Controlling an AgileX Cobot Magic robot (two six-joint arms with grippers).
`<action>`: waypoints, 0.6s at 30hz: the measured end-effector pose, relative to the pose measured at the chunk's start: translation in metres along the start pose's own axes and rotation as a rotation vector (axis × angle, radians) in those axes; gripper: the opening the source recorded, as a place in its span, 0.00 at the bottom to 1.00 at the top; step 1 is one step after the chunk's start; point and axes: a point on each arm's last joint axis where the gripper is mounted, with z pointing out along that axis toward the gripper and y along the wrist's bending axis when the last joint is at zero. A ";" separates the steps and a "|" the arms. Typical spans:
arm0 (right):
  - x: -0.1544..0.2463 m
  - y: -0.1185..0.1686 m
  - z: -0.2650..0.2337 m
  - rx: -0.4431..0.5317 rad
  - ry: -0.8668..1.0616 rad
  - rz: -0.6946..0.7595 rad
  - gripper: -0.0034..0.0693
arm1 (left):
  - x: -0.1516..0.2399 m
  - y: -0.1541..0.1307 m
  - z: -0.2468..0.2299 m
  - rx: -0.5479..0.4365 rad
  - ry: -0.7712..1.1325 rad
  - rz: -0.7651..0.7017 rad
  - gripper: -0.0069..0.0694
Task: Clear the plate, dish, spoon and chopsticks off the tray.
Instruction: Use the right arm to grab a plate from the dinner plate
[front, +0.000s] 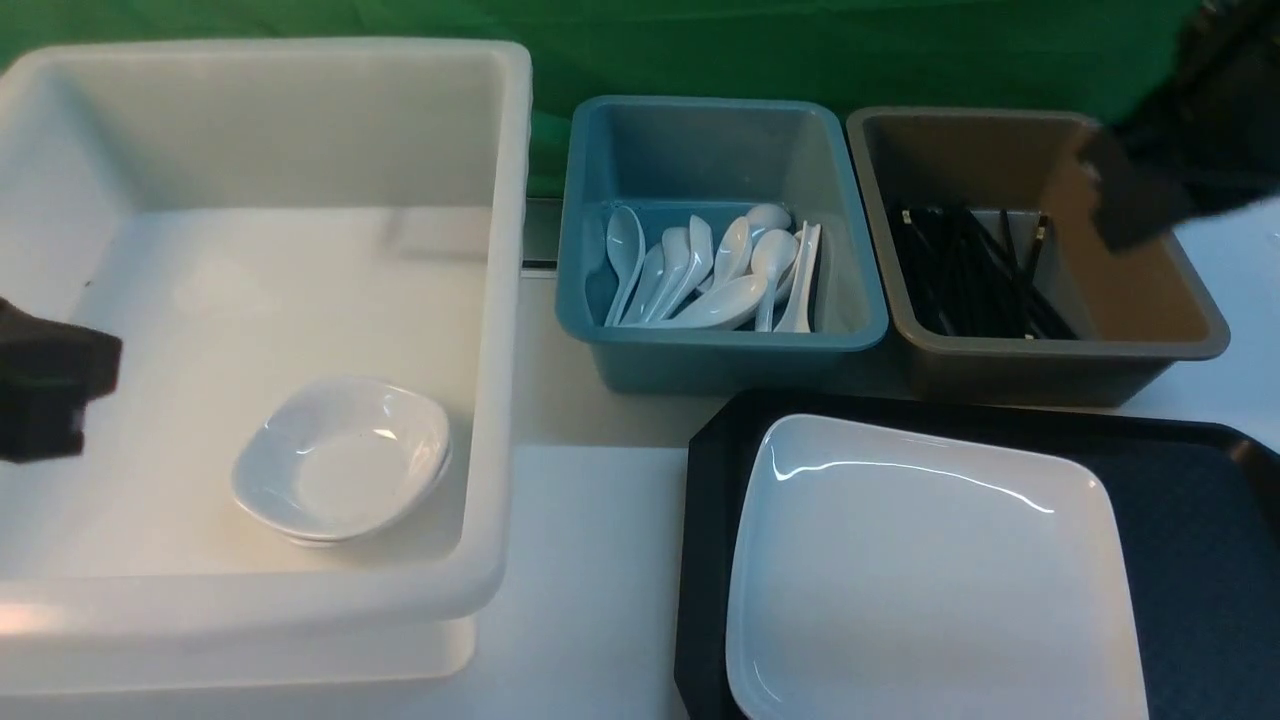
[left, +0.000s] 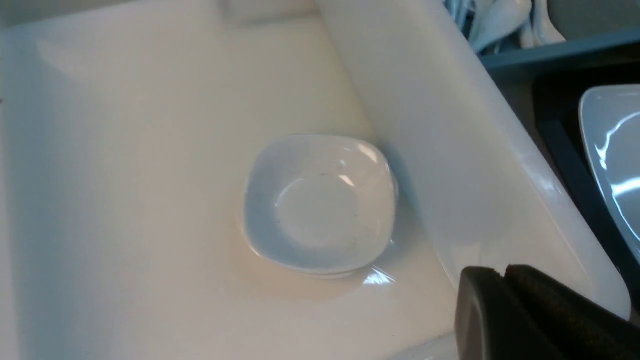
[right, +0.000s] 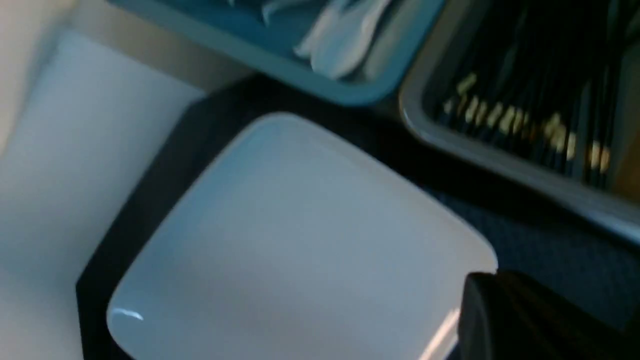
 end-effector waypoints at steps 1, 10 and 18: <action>0.033 -0.020 0.010 -0.015 0.065 0.084 0.07 | 0.003 -0.002 0.005 0.017 0.014 0.008 0.11; 0.163 -0.032 0.091 -0.083 0.249 0.377 0.44 | 0.002 0.001 0.022 0.031 0.047 0.014 0.11; 0.197 -0.023 0.129 -0.089 0.185 0.516 0.83 | -0.002 -0.005 0.032 0.119 0.036 0.045 0.11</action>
